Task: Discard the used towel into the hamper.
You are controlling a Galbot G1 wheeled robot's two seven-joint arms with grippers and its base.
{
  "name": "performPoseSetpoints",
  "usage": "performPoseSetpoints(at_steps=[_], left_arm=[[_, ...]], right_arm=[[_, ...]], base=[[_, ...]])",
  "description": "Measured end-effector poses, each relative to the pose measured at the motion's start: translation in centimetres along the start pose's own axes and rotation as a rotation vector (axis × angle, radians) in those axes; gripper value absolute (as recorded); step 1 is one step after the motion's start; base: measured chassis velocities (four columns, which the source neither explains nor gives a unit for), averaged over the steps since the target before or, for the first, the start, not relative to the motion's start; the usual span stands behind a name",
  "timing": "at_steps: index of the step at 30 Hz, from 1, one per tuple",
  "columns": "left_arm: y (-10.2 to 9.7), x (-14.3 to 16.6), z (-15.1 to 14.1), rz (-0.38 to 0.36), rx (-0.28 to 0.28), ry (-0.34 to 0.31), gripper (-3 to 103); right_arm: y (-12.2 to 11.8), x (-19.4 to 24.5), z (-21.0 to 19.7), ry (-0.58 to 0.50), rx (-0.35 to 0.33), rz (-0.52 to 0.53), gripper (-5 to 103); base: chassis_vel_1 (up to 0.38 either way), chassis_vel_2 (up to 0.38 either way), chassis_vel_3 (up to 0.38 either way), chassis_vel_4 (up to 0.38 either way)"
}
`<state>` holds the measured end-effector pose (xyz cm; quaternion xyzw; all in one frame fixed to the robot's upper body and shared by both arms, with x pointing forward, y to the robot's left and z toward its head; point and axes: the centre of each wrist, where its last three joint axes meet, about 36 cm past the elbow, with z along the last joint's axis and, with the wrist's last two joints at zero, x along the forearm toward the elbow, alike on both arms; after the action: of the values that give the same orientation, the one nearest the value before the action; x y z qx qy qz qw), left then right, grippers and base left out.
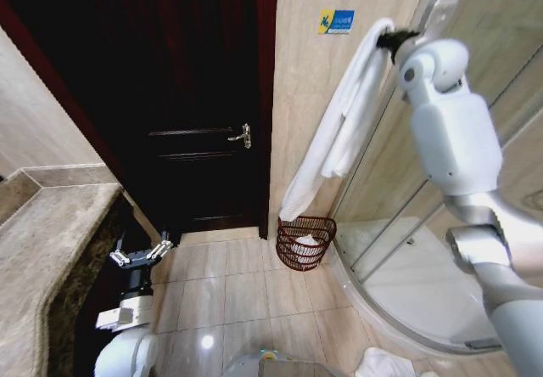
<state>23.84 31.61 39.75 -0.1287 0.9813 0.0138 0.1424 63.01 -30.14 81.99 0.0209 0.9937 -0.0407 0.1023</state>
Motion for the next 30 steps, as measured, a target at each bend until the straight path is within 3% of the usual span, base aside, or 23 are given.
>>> performPoseSetpoints(at_steps=[6,14,19,25,30], left_arm=[[-0.3,0.1,0.1,0.017,0.001,0.002,100],[-0.6,0.2,-0.1,0.024,0.002,-0.001,100],[-0.4,0.2,-0.1,0.021,-0.001,-0.001,100],[-0.4,0.2,0.3,0.030,0.001,0.008,100],[-1.2,0.1,0.5,0.048,0.008,0.011,100]], right_arm=[[-1.7,0.8,2.3,0.017,0.001,0.009,5],[-1.3,1.4,3.4,0.017,-0.003,-0.010,5],[-1.6,2.2,2.7,-0.001,0.014,-0.011,5],[-4.4,3.8,0.2,-0.020,0.033,0.010,5],[-4.7,4.4,1.1,-0.001,0.040,0.007,5]], base=[[0.000,0.000,0.000,0.000],[0.000,0.000,0.000,0.000],[0.000,0.000,0.000,0.000],[0.000,0.000,0.000,0.000],[0.000,0.000,0.000,0.000]])
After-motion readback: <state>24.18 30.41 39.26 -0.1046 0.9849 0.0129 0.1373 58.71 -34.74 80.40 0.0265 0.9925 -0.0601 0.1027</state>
